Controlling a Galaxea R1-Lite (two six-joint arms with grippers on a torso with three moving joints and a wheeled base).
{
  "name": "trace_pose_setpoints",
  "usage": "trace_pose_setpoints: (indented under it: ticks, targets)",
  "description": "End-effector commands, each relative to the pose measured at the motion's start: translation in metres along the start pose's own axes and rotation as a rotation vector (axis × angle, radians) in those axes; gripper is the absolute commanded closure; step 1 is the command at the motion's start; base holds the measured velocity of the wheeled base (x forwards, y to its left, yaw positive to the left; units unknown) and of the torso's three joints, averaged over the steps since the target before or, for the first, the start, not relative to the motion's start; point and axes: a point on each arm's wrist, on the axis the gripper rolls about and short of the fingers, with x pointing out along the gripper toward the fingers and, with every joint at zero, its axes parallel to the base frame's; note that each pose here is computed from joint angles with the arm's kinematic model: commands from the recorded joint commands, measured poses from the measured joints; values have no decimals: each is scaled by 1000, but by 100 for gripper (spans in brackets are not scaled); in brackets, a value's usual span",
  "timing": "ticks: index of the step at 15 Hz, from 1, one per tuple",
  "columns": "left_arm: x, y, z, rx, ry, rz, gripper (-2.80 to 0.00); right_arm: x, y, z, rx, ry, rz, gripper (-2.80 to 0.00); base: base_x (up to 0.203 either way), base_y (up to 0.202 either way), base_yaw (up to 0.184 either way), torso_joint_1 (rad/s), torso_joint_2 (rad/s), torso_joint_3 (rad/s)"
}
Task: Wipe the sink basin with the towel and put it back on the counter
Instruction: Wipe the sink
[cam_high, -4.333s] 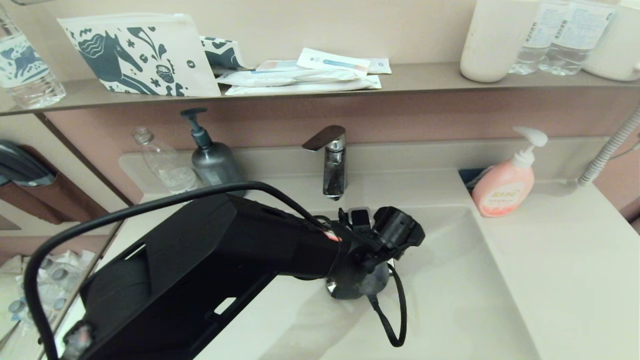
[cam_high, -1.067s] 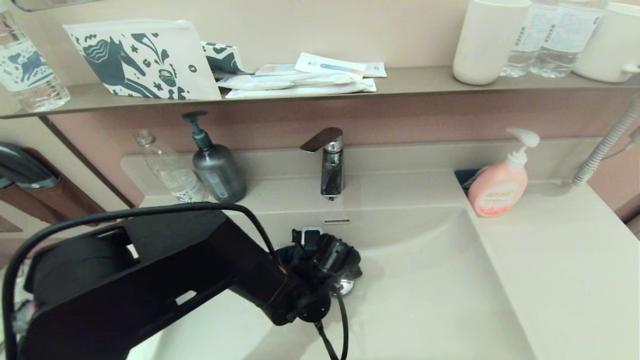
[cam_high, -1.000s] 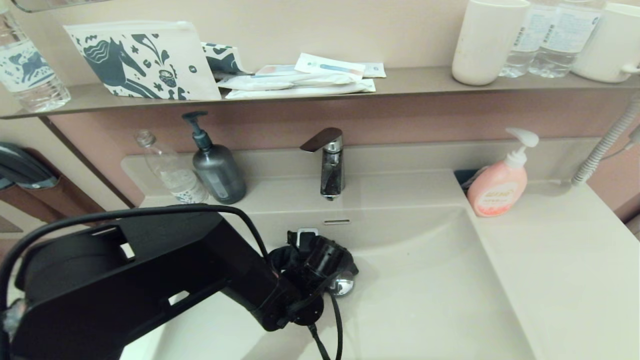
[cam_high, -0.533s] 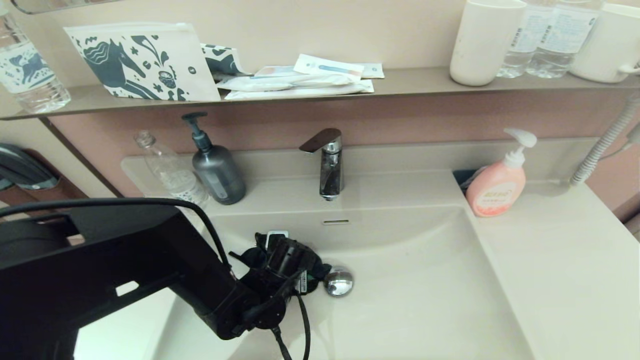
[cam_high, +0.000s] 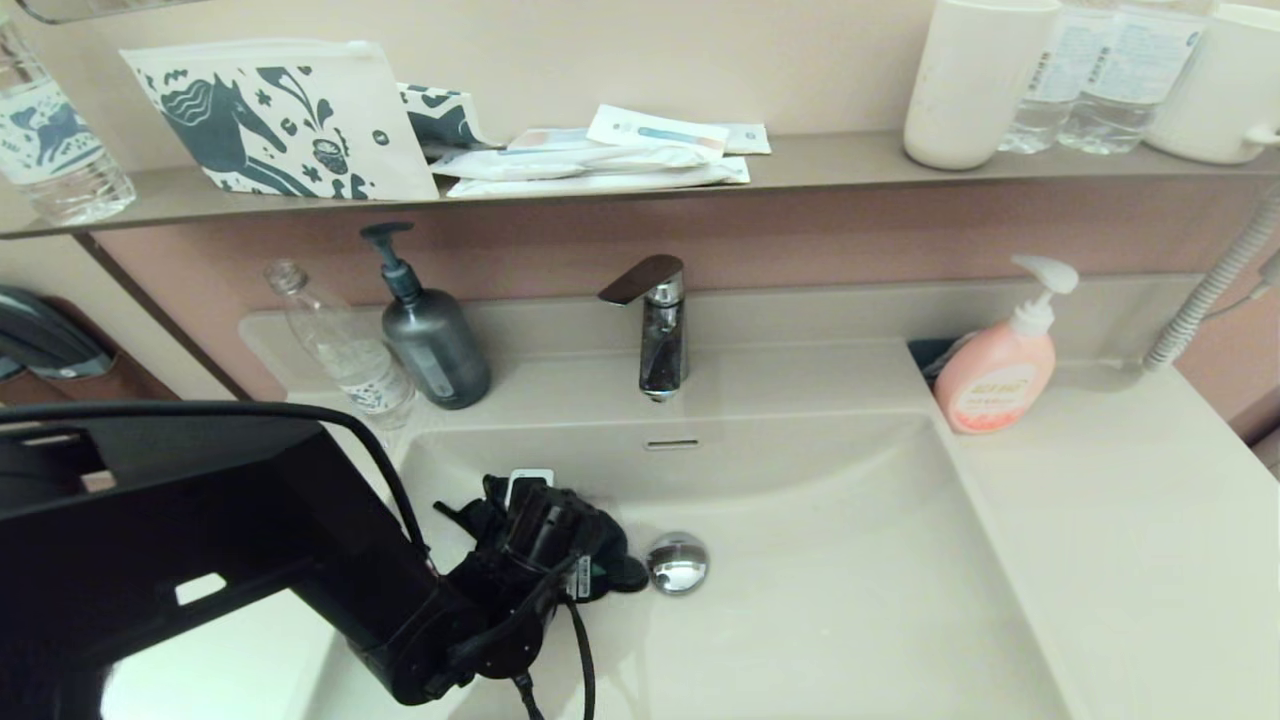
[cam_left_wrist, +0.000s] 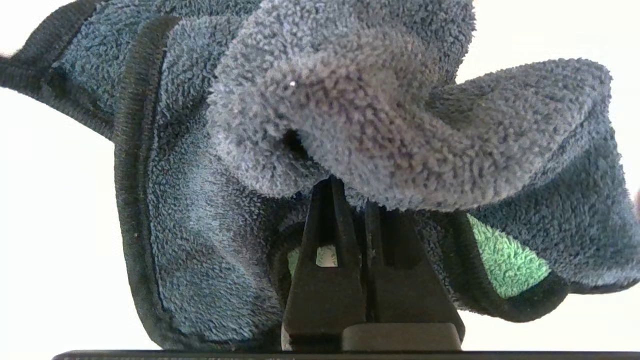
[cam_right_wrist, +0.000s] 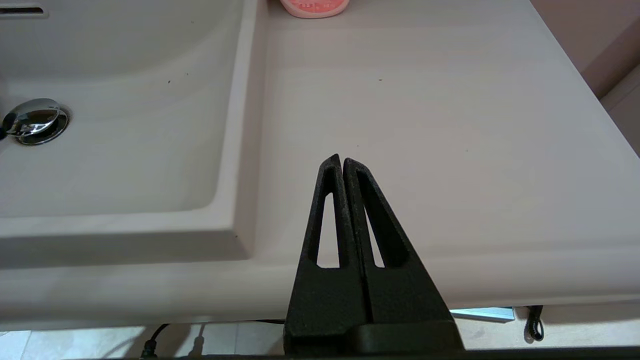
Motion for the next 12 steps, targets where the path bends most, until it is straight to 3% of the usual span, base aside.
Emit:
trace_pose_setpoints:
  ticks: [1,4,12]
  targets:
    - [-11,9,-12,34,31,8,0,0,0,0,-1,3,1,0,0,0,0,0,0,0]
    - [-28,12,-2,59,45,8,0,0,0,0,-1,1,0,0,0,0,0,0,0,0]
    - [-54,-5,19,116,20,13,0,0,0,0,0,2,0,0,0,0,0,0,0,0]
